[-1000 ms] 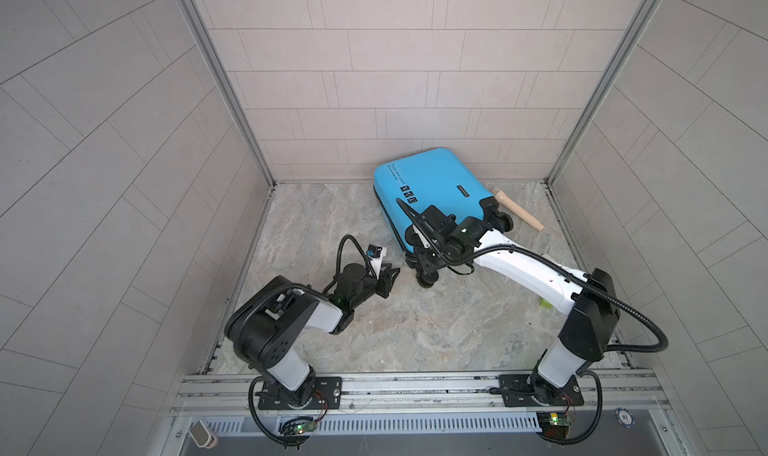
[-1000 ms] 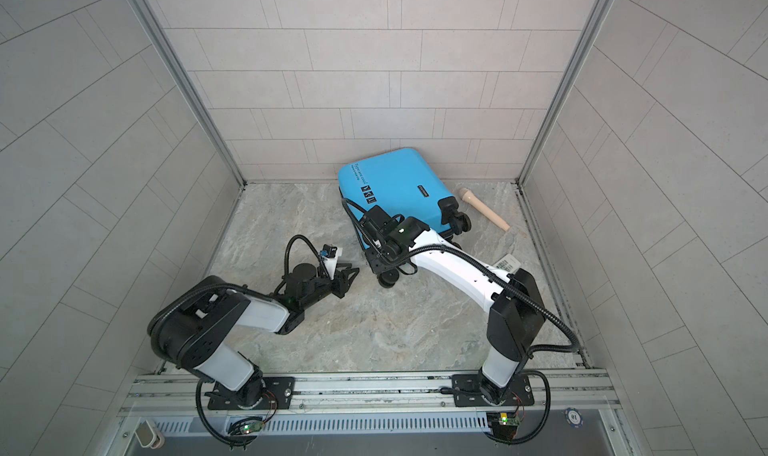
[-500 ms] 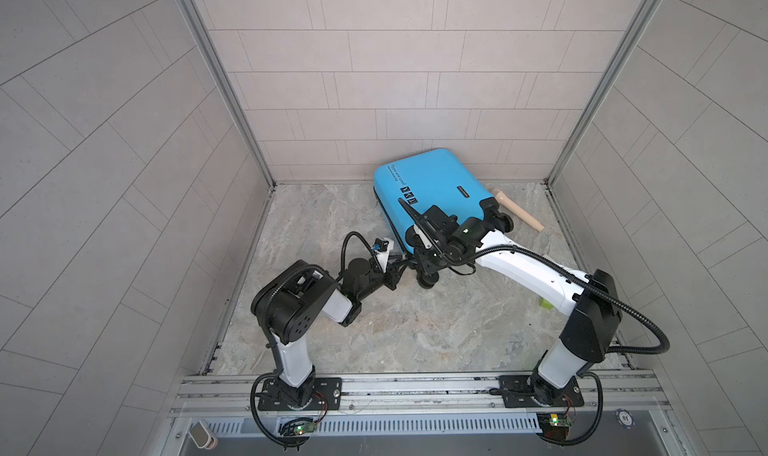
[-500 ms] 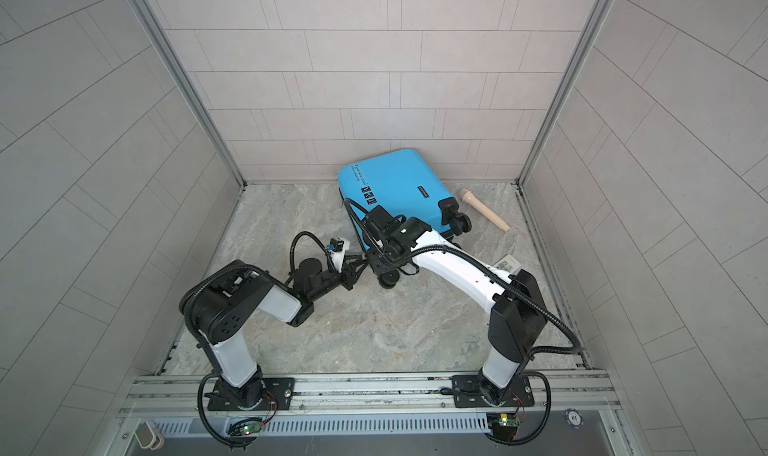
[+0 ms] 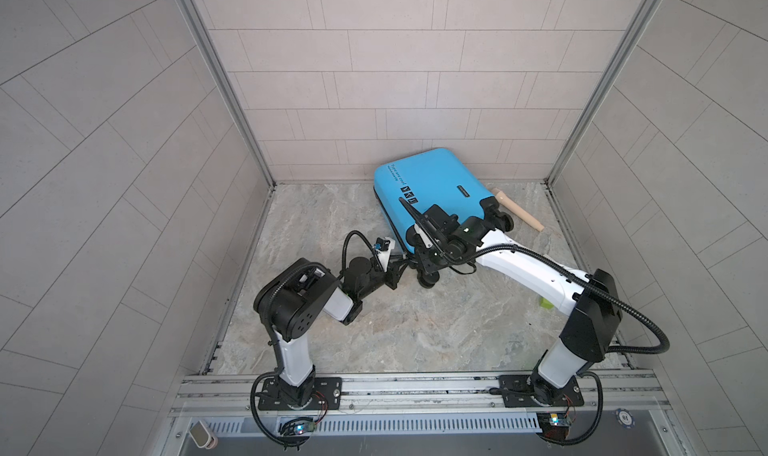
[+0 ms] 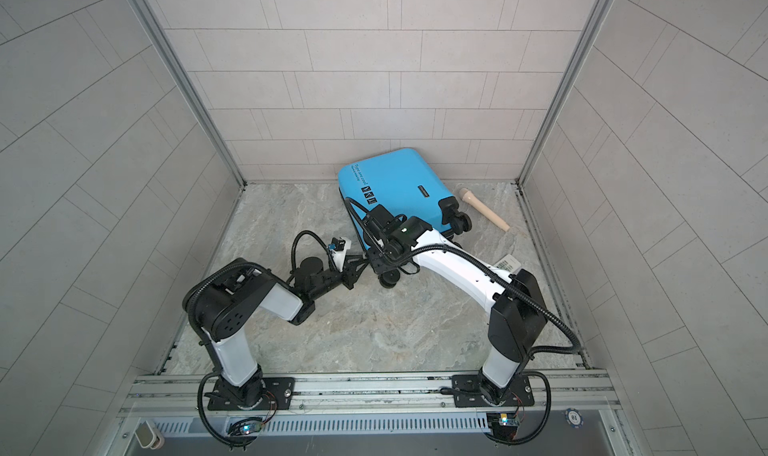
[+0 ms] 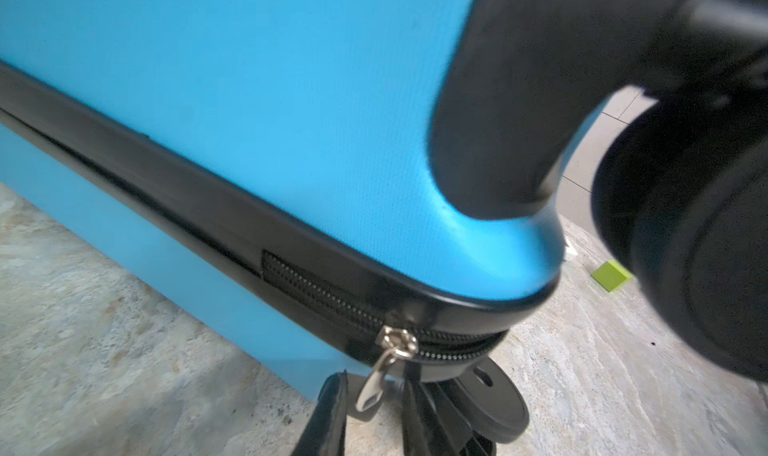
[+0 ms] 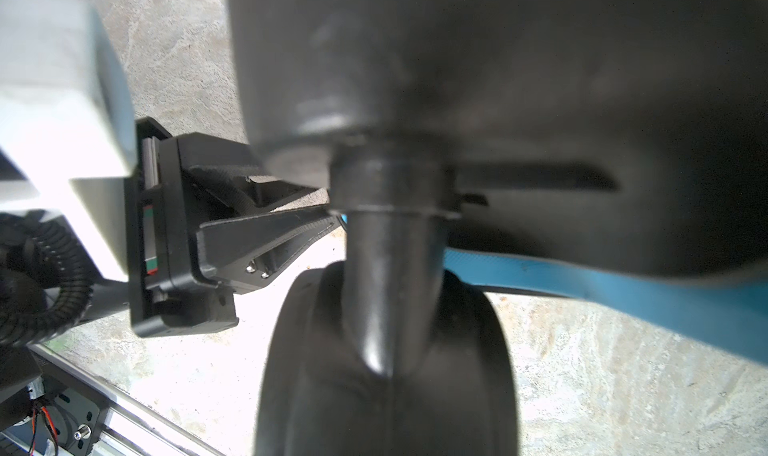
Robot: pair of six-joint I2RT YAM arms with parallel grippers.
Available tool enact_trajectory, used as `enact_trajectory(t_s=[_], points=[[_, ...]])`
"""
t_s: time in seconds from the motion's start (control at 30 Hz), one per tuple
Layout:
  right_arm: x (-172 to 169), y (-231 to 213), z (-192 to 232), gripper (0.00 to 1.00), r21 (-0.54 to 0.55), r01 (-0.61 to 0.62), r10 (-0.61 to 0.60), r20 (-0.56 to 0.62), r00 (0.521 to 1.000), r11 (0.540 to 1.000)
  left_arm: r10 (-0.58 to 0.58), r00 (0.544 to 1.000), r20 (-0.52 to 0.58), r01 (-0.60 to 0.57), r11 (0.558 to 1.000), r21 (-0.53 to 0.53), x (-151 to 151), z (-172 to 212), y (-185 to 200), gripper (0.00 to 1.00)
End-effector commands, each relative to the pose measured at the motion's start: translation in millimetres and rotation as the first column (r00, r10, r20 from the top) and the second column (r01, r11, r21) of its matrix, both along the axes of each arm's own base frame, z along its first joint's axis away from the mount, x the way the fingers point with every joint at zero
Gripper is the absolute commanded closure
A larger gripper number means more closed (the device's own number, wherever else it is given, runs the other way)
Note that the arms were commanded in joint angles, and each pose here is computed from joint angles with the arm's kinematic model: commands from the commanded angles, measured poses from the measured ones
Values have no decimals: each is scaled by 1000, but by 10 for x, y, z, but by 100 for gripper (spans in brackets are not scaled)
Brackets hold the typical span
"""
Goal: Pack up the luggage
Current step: 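Move the left gripper to the zipper pull near the wheels and grasp it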
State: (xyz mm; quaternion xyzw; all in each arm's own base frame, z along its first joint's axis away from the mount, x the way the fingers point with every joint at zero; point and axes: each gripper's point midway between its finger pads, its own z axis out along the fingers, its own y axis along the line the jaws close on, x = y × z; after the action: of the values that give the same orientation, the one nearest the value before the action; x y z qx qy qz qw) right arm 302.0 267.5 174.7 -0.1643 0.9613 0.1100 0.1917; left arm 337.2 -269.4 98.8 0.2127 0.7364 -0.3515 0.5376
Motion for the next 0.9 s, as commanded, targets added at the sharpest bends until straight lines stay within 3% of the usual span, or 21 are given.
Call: enact_trajectory(t_s=[0.0, 0.3, 0.5, 0.7, 0.87], points=[[152, -3, 256, 89, 51, 52, -56, 75, 996, 997, -15, 994, 109, 21, 998, -51, 48, 371, -57, 80], [139, 12, 222, 90, 51, 51, -54, 65, 996, 997, -6, 994, 108, 13, 998, -64, 72, 410, -58, 89], [135, 22, 271, 92, 65, 49, -53, 69, 996, 997, 6, 995, 104, 2, 997, -78, 97, 460, -41, 99], [169, 125, 419, 100, 118, 34, -44, 81, 996, 992, -10, 998, 66, 12, 999, -32, -3, 375, 1, 100], [194, 287, 501, 100, 181, 16, -30, 74, 997, 983, -34, 998, 52, 35, 999, -21, -121, 400, 13, 100]])
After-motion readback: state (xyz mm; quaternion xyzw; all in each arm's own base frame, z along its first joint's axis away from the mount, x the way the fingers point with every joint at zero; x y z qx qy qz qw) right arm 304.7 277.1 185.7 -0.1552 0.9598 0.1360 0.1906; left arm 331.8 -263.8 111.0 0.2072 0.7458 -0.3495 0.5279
